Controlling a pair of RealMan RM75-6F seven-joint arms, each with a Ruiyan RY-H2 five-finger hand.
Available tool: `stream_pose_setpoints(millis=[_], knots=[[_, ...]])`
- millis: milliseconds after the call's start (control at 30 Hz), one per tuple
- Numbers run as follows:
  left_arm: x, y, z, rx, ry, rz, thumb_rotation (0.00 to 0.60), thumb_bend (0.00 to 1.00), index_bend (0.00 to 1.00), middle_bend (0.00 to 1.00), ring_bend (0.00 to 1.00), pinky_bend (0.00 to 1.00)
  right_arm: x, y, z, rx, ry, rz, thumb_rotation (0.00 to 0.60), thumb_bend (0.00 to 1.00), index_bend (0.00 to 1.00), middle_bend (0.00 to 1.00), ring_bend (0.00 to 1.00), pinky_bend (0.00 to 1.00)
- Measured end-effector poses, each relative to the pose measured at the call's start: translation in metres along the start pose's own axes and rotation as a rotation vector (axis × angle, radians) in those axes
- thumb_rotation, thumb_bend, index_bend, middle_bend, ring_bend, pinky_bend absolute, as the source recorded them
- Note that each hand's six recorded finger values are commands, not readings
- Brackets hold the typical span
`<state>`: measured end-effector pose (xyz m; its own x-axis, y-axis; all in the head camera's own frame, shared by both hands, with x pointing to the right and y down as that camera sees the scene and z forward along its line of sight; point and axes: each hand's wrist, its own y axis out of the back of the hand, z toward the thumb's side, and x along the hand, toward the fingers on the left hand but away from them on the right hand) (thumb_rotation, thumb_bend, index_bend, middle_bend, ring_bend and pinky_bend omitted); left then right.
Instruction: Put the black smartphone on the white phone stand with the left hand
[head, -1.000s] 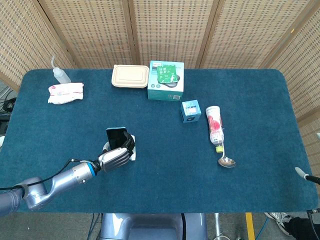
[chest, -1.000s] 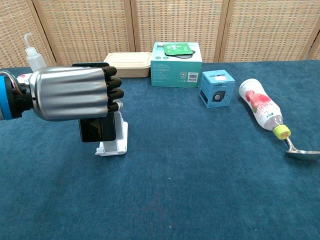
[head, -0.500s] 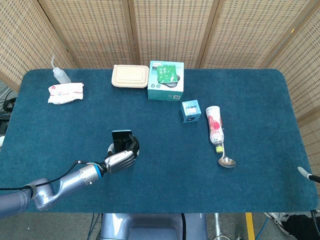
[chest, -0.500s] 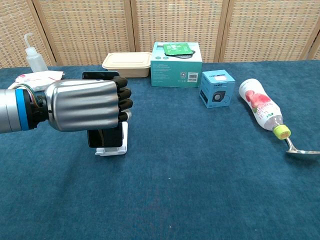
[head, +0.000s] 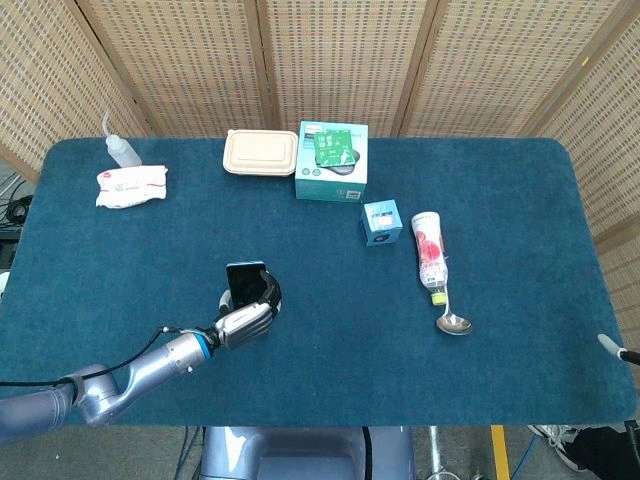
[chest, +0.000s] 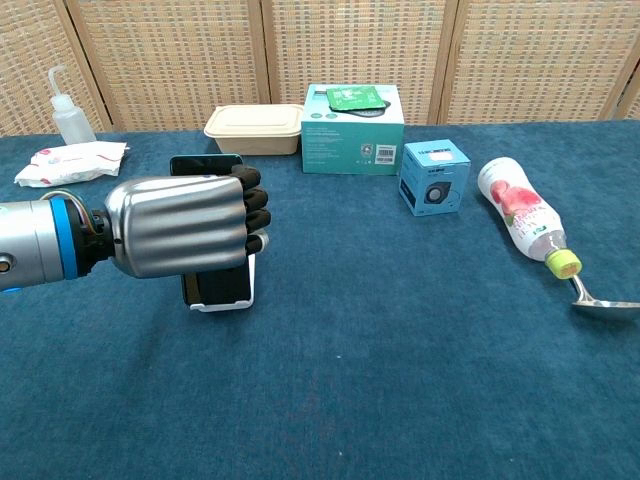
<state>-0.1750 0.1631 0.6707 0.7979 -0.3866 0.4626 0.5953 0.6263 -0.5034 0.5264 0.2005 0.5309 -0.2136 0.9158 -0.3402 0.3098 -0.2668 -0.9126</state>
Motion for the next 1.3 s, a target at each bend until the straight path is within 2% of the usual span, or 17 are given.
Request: stream_pose_setpoints(millis=[100,367,467,633,833,967,1033,1167,1300], knots=[[-0.001,0.004,-0.002,-0.018,0.015,0.006,0.6,0.0,0.0,0.0,0.0,0.33,0.0,0.0,0.0,0.002,-0.001,0.001,0.6,0.05,0.0,0.0,0.0,0.0],[-0.01,0.009,-0.01,-0.059,0.03,0.013,0.6,0.0,0.0,0.0,0.0,0.29,0.0,0.0,0.0,0.005,-0.001,0.003,0.6,0.05,0.0,0.0,0.0,0.0],[-0.017,0.013,-0.02,-0.088,0.06,0.023,0.6,0.0,0.0,0.0,0.0,0.29,0.001,-0.001,0.0,0.006,0.0,0.005,0.6,0.05,0.0,0.0,0.0,0.0],[-0.033,0.021,-0.047,-0.205,0.154,0.046,0.6,0.0,0.0,0.0,0.0,0.24,0.001,-0.003,0.002,0.013,0.007,0.011,0.6,0.05,0.0,0.0,0.0,0.0],[-0.068,0.008,-0.087,-0.486,0.327,0.051,0.6,0.0,0.0,0.0,0.0,0.19,0.003,-0.004,0.006,0.018,0.017,0.009,0.6,0.05,0.0,0.0,0.0,0.0],[-0.094,-0.017,-0.101,-0.718,0.442,0.045,0.6,0.0,0.0,0.0,0.0,0.17,0.003,-0.006,0.008,0.023,0.02,0.012,0.6,0.05,0.0,0.0,0.0,0.0],[-0.113,-0.038,-0.103,-0.871,0.525,0.031,0.6,0.0,0.0,0.0,0.0,0.16,0.003,-0.007,0.008,0.029,0.02,0.014,0.6,0.05,0.0,0.0,0.0,0.0],[-0.145,-0.074,-0.099,-1.097,0.665,0.004,0.6,0.0,0.0,0.0,0.0,0.12,0.003,-0.008,0.009,0.038,0.018,0.013,0.6,0.05,0.0,0.0,0.0,0.0],[-0.196,-0.118,-0.077,-1.35,0.872,-0.095,0.6,0.0,0.0,0.0,0.0,0.02,0.003,-0.01,0.012,0.054,0.019,0.006,0.6,0.05,0.0,0.0,0.0,0.0]])
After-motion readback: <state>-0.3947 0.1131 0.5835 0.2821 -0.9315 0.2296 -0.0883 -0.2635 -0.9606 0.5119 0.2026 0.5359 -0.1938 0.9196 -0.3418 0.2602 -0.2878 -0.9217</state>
